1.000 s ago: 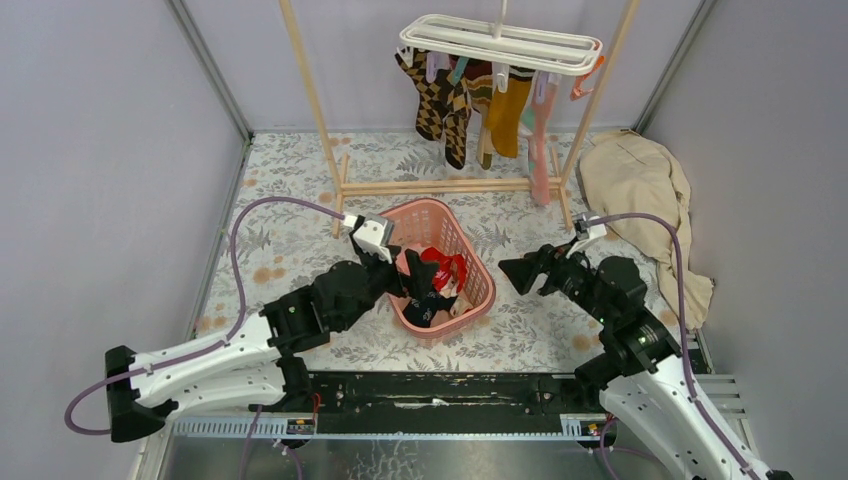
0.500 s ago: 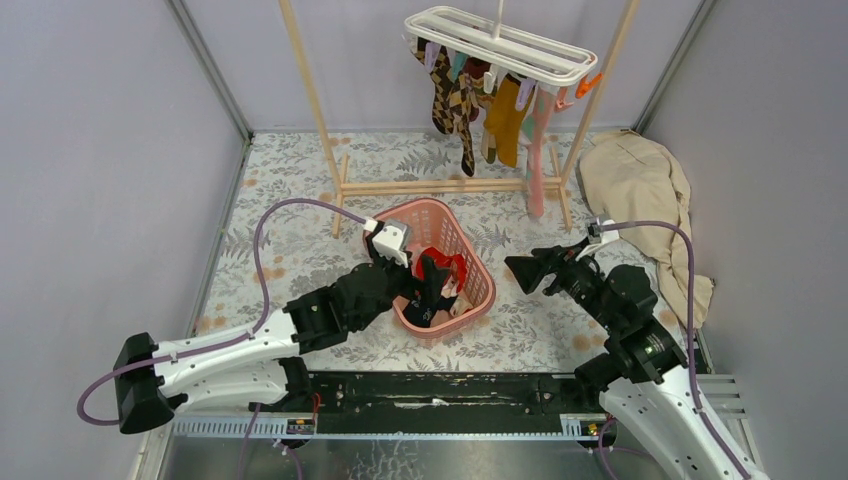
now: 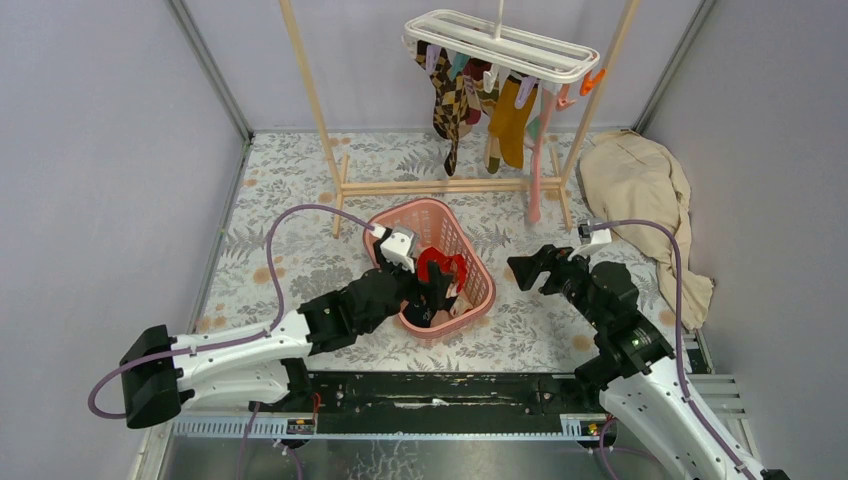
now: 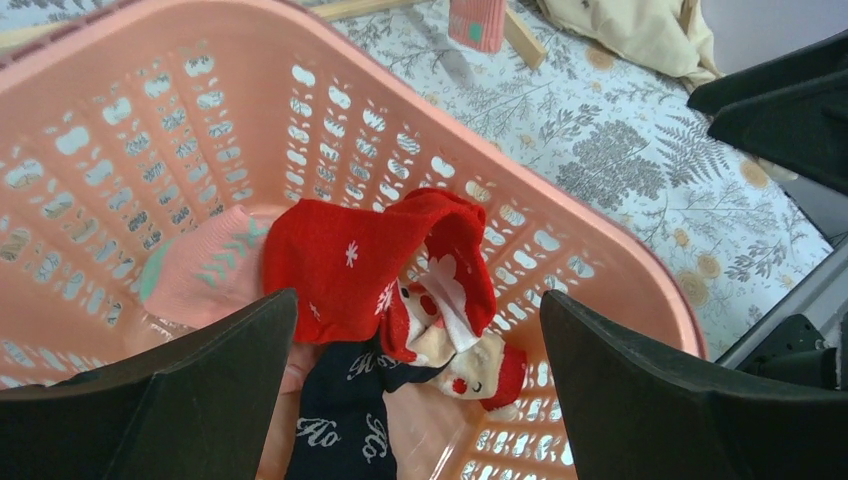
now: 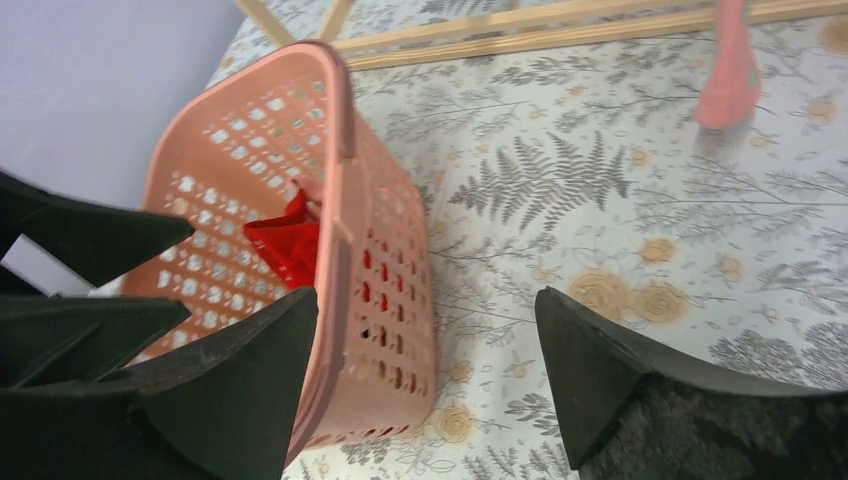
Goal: Remove the socks clipped to the hanger
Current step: Remove the sock from the hanger.
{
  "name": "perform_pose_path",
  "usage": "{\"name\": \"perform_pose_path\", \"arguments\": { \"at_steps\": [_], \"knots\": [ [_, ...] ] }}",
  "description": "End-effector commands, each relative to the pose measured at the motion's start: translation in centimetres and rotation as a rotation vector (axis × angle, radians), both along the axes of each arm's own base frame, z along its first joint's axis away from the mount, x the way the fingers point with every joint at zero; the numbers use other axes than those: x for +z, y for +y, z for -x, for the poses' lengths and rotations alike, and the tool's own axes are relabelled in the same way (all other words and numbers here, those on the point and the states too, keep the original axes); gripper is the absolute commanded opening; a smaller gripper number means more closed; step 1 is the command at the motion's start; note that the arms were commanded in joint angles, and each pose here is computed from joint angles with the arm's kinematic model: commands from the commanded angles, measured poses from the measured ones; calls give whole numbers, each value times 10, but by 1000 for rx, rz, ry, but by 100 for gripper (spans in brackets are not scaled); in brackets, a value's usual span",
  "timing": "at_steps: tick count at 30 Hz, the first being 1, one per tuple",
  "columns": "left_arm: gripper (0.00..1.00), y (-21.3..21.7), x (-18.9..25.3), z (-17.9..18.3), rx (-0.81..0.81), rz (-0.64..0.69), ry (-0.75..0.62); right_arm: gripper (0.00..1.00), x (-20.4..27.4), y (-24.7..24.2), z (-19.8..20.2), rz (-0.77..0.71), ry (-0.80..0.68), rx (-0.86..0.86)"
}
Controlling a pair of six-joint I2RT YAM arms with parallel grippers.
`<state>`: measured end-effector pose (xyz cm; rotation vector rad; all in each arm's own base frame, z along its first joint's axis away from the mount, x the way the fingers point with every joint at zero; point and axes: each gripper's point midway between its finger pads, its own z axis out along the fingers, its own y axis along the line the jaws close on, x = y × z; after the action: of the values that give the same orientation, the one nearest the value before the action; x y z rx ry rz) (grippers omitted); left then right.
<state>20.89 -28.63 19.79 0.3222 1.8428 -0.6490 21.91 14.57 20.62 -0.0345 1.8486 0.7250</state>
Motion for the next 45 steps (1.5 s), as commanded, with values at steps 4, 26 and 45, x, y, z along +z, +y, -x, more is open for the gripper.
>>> {"name": "perform_pose_path", "arguments": {
  "at_steps": [4,26,45],
  "knots": [
    [99,-12,-11,-5,10,54,-11,87,17,-32,-31,-38,-56,-262],
    [99,4,18,1,23,182,-68,78,124,-43,-102,-68,-249,-363],
    [99,9,65,-1,31,255,-139,76,203,-75,-123,-116,-332,-365]
  ]
}}
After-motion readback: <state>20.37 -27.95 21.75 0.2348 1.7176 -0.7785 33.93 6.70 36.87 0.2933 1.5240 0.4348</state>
